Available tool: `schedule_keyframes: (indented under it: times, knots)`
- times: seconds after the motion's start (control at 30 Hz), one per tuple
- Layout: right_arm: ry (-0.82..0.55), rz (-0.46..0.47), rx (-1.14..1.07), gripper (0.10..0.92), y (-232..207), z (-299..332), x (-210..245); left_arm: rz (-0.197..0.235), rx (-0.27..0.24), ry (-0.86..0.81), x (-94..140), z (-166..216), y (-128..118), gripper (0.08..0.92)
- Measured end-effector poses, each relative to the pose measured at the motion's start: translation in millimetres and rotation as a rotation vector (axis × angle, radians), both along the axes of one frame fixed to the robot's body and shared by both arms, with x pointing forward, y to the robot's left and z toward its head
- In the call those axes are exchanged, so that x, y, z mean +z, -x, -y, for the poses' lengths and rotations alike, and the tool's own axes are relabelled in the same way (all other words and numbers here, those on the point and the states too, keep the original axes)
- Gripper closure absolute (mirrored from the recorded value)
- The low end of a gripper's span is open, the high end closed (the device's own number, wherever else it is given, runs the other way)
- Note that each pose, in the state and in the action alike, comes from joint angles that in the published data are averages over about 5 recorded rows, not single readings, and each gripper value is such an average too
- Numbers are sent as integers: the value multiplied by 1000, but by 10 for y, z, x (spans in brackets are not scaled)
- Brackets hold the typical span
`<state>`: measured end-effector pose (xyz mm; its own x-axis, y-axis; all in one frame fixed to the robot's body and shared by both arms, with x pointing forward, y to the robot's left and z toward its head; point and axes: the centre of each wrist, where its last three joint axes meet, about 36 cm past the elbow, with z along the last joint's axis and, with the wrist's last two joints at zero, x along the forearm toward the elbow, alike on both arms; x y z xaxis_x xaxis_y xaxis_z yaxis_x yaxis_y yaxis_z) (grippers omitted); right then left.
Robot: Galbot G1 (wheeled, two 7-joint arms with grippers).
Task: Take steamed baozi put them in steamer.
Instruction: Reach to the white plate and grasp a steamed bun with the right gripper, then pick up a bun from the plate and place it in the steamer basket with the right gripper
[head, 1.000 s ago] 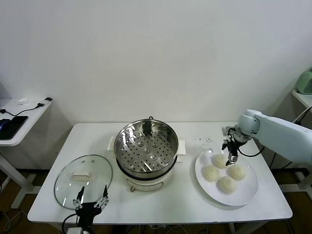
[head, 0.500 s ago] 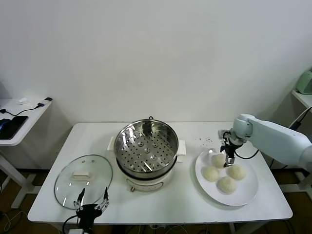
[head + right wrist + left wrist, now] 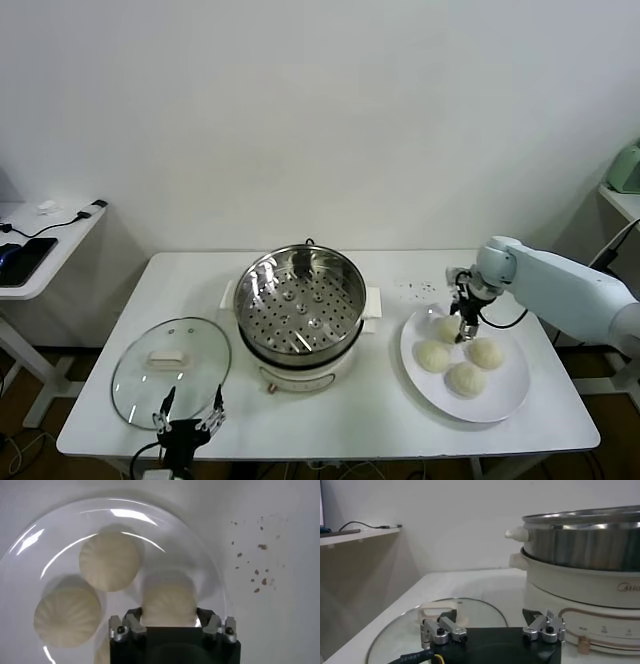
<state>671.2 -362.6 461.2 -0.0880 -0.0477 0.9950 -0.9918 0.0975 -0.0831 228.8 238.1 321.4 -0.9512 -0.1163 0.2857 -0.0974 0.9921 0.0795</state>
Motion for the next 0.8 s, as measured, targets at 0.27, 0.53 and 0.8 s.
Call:
schedule_keyframes:
  times: [0.27,0.53,0.8]
  knots:
    - [-16,9,42,343,-2,-21,340,-1,-6,-2,32,40,22,177]
    - [-53,64,195,344,-86,-371,1294,4,-19,-8,77,81,53,177]
    - [-98,141,505,344,-36,-1197,2308,12,-27,-12,139,84,57,177]
